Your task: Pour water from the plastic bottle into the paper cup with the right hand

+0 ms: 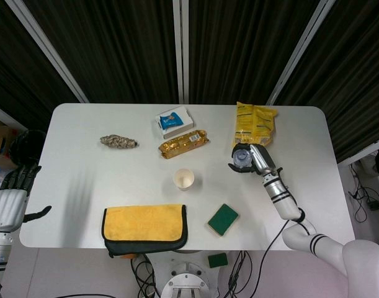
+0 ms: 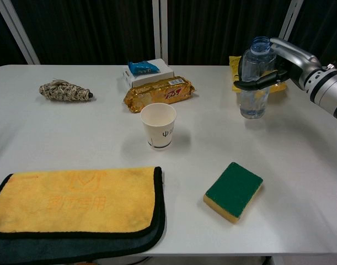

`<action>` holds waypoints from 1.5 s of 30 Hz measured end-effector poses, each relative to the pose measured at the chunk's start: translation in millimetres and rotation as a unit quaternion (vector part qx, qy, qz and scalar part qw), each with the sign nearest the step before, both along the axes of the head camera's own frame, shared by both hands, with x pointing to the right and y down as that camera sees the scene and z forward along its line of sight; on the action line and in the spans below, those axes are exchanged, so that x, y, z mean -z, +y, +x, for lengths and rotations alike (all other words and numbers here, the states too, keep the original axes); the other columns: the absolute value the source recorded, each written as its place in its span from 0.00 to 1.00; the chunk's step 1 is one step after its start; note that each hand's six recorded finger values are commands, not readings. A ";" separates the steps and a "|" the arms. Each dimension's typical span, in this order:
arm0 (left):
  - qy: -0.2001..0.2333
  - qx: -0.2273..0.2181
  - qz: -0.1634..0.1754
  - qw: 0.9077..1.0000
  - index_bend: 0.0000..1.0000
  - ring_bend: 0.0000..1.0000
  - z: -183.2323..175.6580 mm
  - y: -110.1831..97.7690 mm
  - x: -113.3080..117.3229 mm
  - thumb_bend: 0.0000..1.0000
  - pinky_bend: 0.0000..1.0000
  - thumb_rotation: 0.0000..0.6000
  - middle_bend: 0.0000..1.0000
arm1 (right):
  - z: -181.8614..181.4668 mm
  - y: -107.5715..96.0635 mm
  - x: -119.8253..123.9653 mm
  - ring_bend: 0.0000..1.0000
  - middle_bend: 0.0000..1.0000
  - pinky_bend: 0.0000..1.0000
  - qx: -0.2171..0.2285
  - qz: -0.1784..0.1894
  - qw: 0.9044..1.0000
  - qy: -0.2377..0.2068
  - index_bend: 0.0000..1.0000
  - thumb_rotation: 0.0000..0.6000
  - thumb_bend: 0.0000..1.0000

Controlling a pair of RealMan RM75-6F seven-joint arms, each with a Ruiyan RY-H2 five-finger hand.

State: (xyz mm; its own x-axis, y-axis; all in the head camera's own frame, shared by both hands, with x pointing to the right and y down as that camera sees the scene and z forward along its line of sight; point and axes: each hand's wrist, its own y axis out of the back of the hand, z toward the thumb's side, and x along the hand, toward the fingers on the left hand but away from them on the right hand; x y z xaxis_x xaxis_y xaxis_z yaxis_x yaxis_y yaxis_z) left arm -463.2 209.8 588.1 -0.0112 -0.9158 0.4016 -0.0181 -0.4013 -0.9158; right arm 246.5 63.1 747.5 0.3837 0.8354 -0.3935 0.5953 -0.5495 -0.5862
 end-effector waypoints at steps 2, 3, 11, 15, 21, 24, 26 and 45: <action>0.001 0.002 0.000 1.000 0.09 0.00 -1.6 0.4 -0.1 0.09 0.12 0.89 0.07 | -14.0 -3.6 0.3 0.64 0.66 0.55 0.020 0.005 1.000 0.017 0.81 1.00 0.38; 0.001 0.002 0.000 1.000 0.09 0.00 -2.1 0.5 -0.1 0.09 0.12 0.89 0.07 | -23.2 -6.0 0.5 0.64 0.66 0.55 0.032 0.007 0.999 0.028 0.81 1.00 0.38; 0.005 0.004 0.001 1.000 0.09 0.00 -4.7 -0.2 0.2 0.09 0.12 0.89 0.07 | -66.5 -18.4 -0.9 0.64 0.66 0.55 0.075 0.014 0.994 0.075 0.81 1.00 0.38; 0.005 0.005 0.002 1.000 0.09 0.00 -6.0 -1.0 0.9 0.09 0.12 0.88 0.07 | -81.7 -20.6 -2.1 0.64 0.66 0.55 0.092 0.019 0.991 0.094 0.82 1.00 0.38; 0.008 0.008 0.007 1.000 0.09 0.00 -7.2 -2.1 2.0 0.09 0.12 0.89 0.07 | -99.3 -18.0 -3.2 0.64 0.66 0.55 0.134 0.036 0.982 0.126 0.82 1.00 0.38; 0.009 0.009 0.008 1.000 0.09 0.00 -8.1 -2.4 1.6 0.09 0.12 0.89 0.07 | -106.6 -14.4 -4.8 0.64 0.66 0.55 0.160 0.044 0.976 0.145 0.82 1.00 0.38; 0.010 0.009 0.007 1.000 0.09 0.00 -8.7 -2.4 1.2 0.09 0.12 0.89 0.07 | -110.0 -11.9 -5.9 0.64 0.66 0.55 0.174 0.047 0.971 0.155 0.82 1.00 0.38; 0.016 0.017 0.010 1.000 0.09 0.00 -15.0 -0.9 1.8 0.09 0.12 0.89 0.07 | -131.2 3.4 5.2 0.64 0.66 0.55 0.285 0.203 0.900 0.259 0.82 1.00 0.39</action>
